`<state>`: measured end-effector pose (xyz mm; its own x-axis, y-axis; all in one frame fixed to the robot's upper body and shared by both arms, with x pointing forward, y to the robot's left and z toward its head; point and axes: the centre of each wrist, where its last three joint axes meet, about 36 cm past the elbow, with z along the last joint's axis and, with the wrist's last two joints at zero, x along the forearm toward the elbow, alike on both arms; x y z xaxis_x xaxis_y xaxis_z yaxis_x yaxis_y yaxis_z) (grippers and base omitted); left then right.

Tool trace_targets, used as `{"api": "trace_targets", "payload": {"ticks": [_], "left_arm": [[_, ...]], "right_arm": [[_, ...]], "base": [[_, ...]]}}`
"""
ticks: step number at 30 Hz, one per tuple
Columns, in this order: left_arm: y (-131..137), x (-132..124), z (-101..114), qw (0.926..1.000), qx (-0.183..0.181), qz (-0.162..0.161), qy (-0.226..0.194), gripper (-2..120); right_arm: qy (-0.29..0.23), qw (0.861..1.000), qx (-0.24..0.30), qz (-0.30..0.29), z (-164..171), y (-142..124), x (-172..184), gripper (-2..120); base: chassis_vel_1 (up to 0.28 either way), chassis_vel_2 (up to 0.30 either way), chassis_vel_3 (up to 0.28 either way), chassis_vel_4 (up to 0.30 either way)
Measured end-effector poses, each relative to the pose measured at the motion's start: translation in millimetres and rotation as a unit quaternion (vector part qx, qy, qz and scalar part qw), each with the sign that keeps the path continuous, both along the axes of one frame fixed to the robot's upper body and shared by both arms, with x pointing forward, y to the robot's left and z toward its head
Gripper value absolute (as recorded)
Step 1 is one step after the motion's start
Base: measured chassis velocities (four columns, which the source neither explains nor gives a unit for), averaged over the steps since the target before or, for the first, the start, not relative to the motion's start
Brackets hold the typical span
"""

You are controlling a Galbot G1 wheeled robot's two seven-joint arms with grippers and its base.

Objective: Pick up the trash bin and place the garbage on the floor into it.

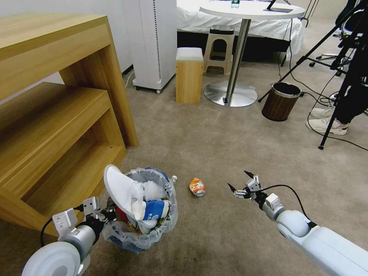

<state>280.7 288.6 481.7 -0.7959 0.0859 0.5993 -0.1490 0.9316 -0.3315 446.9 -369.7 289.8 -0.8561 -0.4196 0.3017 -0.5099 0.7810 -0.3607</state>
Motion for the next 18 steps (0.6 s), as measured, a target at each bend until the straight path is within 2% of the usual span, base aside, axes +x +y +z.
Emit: {"api": "trace_targets", "payload": {"ticks": [7, 18], "left_arm": [[-2, -1, -2, 1.0000, 0.000, 0.000, 0.001, 0], [-4, -3, -7, 1.0000, -0.002, 0.005, -0.004, 0]], "right_arm": [[0.020, 0.998, -0.006, 0.055, -13, -16, 45, 100], [0.037, 0.993, -0.048, 0.102, -43, -16, 67, 92]], "base": [[0.000, 0.000, 0.000, 0.000], [0.000, 0.000, 0.000, 0.000]]}}
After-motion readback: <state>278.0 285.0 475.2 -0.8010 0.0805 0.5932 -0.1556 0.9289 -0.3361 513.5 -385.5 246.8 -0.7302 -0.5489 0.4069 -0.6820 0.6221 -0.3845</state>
